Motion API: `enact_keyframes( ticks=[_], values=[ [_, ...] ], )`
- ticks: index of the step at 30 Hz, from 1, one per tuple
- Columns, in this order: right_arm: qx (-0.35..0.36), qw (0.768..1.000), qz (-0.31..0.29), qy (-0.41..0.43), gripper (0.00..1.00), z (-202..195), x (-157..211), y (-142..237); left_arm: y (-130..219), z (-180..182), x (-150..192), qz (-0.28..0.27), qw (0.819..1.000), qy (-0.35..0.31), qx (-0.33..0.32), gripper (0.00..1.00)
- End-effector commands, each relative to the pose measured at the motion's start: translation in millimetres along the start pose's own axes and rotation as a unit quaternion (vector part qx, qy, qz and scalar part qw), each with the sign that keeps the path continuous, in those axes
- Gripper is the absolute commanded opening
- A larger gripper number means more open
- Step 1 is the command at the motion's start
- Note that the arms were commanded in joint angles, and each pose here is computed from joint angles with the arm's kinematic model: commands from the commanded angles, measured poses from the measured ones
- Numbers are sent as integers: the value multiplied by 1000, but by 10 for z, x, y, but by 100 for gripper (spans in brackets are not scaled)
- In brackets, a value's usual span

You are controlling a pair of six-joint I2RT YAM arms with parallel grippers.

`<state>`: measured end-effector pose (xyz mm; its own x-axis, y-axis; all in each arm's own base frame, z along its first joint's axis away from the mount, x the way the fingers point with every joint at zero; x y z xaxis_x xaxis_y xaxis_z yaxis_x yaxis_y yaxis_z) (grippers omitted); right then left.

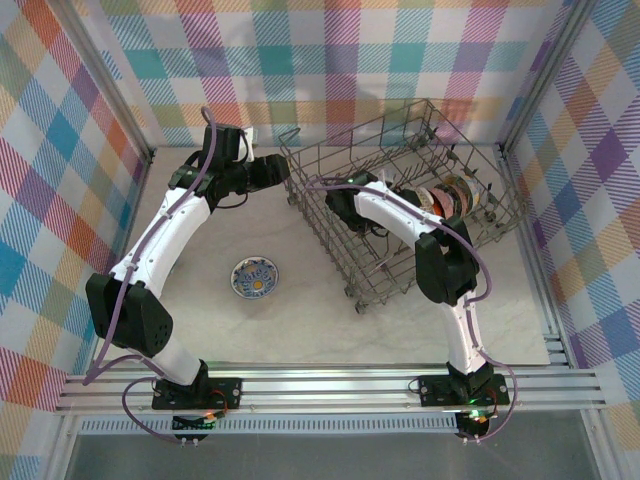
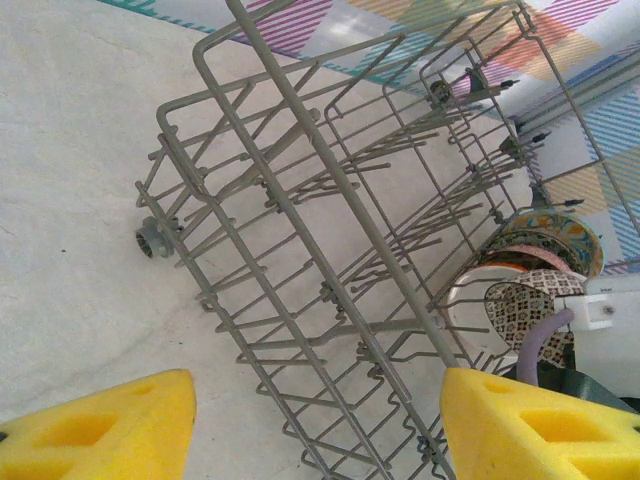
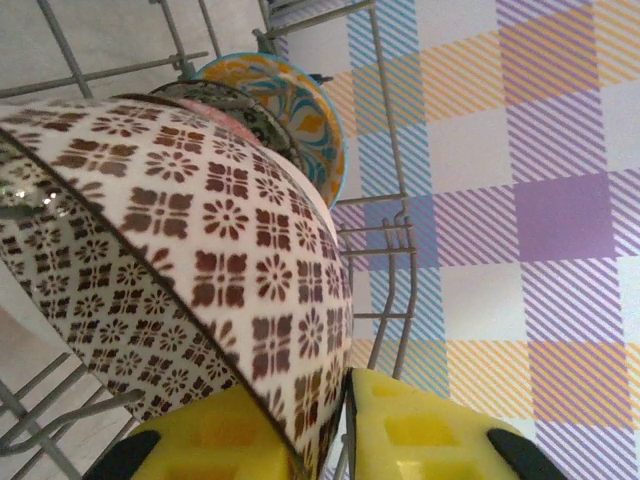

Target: Load the bowls into the dish rack

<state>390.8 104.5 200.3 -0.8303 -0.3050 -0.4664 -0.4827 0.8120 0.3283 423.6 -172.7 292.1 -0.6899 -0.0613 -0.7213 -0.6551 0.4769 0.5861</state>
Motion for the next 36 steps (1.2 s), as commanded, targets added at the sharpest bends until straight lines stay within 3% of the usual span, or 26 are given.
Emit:
enact_keyframes(
  ticks=[1,19,25,27,33,36],
  values=[
    [-29,998,41,24,22,284,211,-75,120,-14,-76,-15,1000,-8,2,66],
    [-66,996,54,20,27,512,282,-195,116,23,-28,-9,1000,-1,-6,66],
    [-83,995,54,0,40,470,240,-223,114,85,43,9,1000,2,-23,66],
    [-90,995,48,-5,52,449,208,-213,121,96,65,13,1000,3,-26,66],
    [-110,993,29,-22,68,353,72,-164,136,177,147,31,999,8,-43,66],
    [-124,991,27,-35,71,311,38,-156,161,219,186,38,998,12,-51,66]
  ],
)
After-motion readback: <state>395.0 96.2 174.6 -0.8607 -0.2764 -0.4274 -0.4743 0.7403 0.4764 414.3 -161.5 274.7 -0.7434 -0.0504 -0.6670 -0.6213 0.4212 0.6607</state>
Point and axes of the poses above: each hand's point on the last joint's axis, 136 mm out from that joint toward the fingers, its own y axis back along the fingers, its own z axis along the line the jaws close on, x = y × z, the point moved 1 cm from there along y, back along the fingers, and after that the axes turned 13 degrees about -y, right-handed, at the moved point
